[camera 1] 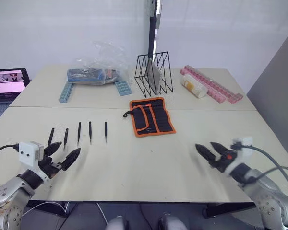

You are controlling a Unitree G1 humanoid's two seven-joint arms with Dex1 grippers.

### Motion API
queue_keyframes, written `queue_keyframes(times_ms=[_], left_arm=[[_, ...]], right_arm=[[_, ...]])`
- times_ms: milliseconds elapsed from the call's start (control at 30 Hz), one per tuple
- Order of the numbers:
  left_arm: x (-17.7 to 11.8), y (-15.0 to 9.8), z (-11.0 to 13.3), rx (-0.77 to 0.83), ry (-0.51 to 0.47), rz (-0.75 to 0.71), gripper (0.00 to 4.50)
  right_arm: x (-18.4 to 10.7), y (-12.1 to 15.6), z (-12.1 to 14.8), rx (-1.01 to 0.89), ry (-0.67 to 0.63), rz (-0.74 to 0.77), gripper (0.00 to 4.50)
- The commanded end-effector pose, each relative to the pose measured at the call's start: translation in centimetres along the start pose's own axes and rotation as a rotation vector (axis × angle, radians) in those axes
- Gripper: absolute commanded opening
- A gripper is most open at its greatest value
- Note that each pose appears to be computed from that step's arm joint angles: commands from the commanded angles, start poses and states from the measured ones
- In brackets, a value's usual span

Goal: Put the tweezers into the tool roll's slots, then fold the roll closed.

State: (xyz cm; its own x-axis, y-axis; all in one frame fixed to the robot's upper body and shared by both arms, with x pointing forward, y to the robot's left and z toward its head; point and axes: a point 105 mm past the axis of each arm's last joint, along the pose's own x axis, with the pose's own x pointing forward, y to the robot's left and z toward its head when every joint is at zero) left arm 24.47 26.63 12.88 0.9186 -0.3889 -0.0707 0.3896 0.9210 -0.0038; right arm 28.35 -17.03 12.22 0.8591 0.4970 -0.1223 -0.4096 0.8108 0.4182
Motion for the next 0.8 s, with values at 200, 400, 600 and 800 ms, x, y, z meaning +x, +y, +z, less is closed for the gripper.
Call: queue_keyframes(times_ms=[200, 400, 600, 800], left_arm=[[0.8, -3.6, 0.6, 0.001, -0.012, -0.095, 4.49], [0.9, -3.8, 0.9, 0.010, -0.016, -0.086, 4.49], [0.9, -3.8, 1.1, 0.015, -0.029, -0.062, 4.49], [0.9, -4.0, 0.9, 0.012, -0.030, -0.056, 4.49]], right_arm=[[5.3, 7.1, 0.2, 0.218, 0.085, 0.144, 4.50], [9.4, 8.6, -0.9, 0.353, 0.153, 0.094, 4.50], [12.4, 8.9, -1.0, 0.508, 0.166, 0.036, 4.50], [15.0, 9.2, -0.6, 0.589, 0.185, 0.027, 4.50]])
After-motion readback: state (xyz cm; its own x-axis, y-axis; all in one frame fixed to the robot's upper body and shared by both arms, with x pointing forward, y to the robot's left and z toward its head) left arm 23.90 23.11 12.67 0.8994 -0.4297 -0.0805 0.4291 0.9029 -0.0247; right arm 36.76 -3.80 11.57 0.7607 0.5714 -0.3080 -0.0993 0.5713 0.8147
